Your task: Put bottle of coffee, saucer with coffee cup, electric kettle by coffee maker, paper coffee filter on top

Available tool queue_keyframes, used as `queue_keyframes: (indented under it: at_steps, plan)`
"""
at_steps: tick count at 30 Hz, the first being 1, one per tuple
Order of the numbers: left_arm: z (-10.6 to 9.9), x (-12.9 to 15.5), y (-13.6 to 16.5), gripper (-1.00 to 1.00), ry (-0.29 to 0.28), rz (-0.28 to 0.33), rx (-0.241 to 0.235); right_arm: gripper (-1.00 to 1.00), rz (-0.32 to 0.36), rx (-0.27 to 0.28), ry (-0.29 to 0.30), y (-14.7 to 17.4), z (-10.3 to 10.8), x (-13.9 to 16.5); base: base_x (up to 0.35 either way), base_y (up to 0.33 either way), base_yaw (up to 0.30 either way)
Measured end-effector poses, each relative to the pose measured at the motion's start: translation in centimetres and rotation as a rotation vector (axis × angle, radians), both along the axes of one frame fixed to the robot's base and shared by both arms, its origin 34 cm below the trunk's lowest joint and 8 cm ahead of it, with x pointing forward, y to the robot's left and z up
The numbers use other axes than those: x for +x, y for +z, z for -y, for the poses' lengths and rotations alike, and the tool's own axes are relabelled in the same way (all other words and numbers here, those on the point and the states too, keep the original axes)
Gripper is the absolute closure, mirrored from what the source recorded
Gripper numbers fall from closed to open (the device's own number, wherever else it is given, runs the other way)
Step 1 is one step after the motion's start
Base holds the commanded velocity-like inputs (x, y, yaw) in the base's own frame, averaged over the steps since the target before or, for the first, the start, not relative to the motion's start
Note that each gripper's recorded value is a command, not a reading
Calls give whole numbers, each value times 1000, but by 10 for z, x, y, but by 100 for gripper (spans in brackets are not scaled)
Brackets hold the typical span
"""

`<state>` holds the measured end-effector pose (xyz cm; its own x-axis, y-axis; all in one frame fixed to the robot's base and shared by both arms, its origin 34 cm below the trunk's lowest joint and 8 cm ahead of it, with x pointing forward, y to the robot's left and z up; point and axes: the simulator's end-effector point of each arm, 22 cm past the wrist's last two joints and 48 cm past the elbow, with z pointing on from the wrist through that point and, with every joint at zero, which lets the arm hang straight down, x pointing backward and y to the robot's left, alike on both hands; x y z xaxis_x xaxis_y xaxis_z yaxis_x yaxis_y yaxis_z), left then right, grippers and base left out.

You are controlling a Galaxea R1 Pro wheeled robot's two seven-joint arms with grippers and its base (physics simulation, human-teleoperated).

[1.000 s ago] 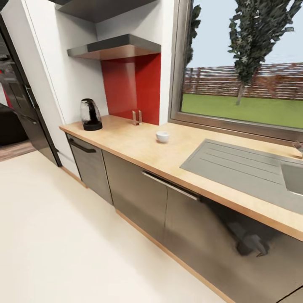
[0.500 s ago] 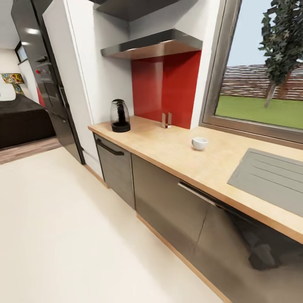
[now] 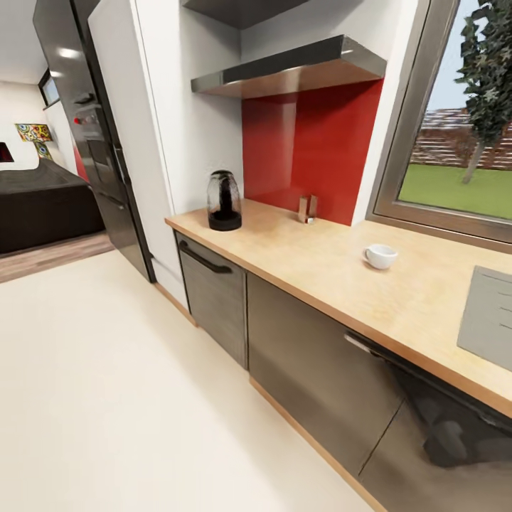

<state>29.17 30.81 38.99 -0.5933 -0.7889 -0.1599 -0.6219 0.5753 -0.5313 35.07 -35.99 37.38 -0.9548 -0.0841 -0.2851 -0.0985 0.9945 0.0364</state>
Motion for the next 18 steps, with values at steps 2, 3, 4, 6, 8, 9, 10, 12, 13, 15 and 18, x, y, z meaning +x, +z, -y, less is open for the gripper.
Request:
queue_keyframes:
  at_steps: [2, 3, 4, 6, 8, 9, 10, 12, 13, 15, 18]
  plan:
    - [0, 0, 0, -100, 0, 0, 0, -100, 0, 0, 0, 0, 0, 0, 274, 223, 0]
    - [0, 0, 0, -100, 0, 0, 0, -100, 0, 0, 0, 0, 0, 0, 272, 223, 0]
    - [0, 0, 0, -100, 0, 0, 0, -100, 0, 0, -1, 0, 0, 0, 270, 223, 0]
    - [0, 0, 0, -100, 0, 0, 0, -100, 0, 0, -1, 0, 0, 0, 268, 223, 0]
    - [0, 0, 0, -100, 0, 0, 0, -100, 0, 0, -1, 0, 0, 0, 266, 223, 0]
    - [0, 0, 0, -100, 0, 0, 0, -100, 0, 0, -1, 0, 0, 0, 265, 223, 0]
    - [0, 0, 0, -100, 0, 0, 0, -100, 0, 0, -1, 0, 0, 0, 265, 223, 0]
    - [0, 0, 0, -100, 0, 0, 0, -100, 0, 0, -1, 0, 0, 0, 264, 223, 0]
    - [0, 0, 0, -100, 0, 0, 0, -100, 1, 0, -1, 0, 0, 0, 264, 223, 0]
    - [0, 0, 0, -100, 0, 0, 0, -100, 1, 0, -1, 0, 0, 0, 264, 223, 0]
    - [0, 0, 0, -100, 0, 0, 0, -100, 1, 0, -1, 0, 0, 0, 264, 223, 0]
